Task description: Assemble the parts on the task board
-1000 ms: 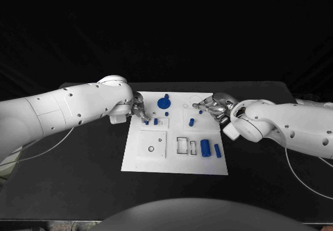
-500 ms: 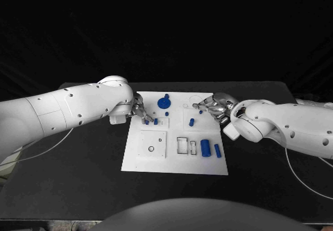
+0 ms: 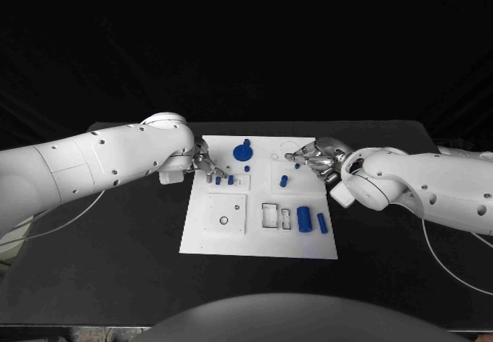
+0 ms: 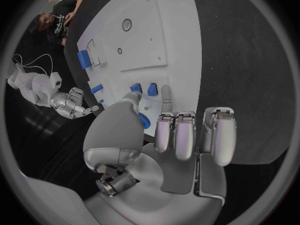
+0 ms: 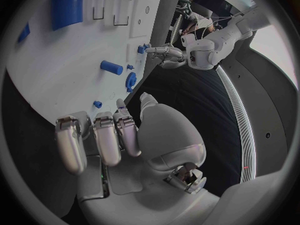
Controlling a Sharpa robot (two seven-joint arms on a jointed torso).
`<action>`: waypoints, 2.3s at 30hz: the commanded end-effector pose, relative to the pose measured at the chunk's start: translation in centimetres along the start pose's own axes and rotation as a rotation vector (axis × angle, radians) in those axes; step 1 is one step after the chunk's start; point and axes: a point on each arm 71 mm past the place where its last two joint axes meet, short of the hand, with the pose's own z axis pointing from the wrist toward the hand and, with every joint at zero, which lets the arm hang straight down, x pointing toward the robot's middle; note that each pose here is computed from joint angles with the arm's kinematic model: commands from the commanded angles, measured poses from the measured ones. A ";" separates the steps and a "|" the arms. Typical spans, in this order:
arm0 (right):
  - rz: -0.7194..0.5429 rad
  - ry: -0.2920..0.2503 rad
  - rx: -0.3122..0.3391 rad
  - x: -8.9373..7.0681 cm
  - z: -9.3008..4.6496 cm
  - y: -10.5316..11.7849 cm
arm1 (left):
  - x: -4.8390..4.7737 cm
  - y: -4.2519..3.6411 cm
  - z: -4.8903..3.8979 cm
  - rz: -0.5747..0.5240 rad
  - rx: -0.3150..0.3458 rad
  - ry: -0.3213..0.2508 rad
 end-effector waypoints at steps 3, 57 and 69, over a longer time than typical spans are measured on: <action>-0.006 0.012 -0.005 0.1 0.0 0.0 | -0.87 0.13 -0.47 -0.046 0.039 -0.092; 0.029 -0.043 -0.089 -0.3 -0.3 0.4 | 1.10 -5.94 -0.83 0.369 0.745 -0.478; 0.029 -0.043 -0.088 -0.3 -0.4 0.4 | 0.86 -6.08 -0.14 0.389 0.695 -0.459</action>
